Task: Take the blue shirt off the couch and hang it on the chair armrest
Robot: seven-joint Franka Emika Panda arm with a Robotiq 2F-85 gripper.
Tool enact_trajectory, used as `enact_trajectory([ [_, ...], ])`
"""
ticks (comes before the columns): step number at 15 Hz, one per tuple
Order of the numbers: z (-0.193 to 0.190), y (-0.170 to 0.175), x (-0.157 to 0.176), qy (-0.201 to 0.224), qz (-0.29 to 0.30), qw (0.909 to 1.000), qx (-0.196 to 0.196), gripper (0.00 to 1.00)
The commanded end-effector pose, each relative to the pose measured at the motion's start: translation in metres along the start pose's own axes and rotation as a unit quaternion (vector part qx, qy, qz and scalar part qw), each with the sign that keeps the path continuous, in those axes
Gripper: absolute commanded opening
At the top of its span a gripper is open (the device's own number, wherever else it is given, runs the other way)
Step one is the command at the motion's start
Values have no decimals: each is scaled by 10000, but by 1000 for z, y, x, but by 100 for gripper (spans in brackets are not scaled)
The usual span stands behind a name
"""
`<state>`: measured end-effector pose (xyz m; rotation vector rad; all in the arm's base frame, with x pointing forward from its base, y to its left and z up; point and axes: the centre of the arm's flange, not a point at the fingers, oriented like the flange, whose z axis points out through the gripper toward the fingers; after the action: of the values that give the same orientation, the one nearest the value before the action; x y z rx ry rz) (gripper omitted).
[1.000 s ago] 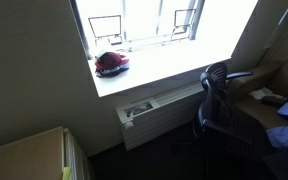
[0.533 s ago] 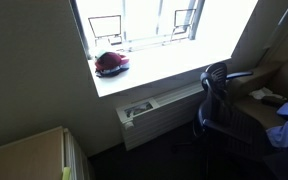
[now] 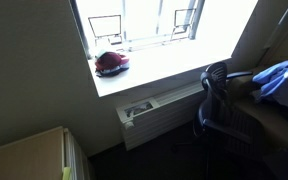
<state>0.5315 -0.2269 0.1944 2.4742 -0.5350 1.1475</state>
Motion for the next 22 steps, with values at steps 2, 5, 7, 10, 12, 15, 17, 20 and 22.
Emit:
enact_trajectory([
  [2,-102,-30,74,832,-143,9908,1054,1],
  [5,-177,-82,127,1246,-355,9773,1675,1],
  [7,-235,-117,149,1014,-590,9660,2305,1],
  [10,-325,-151,148,274,-916,9478,3041,1],
  [12,-380,-164,145,-190,-1029,9279,3580,1],
  [15,-428,-198,119,-472,-1096,9051,4080,1],
  [17,-384,-265,82,-247,-1093,9098,3996,1],
  [20,-392,-276,69,-276,-1147,9062,4060,6],
  [22,-384,-268,76,-262,-1069,9105,3986,1],
])
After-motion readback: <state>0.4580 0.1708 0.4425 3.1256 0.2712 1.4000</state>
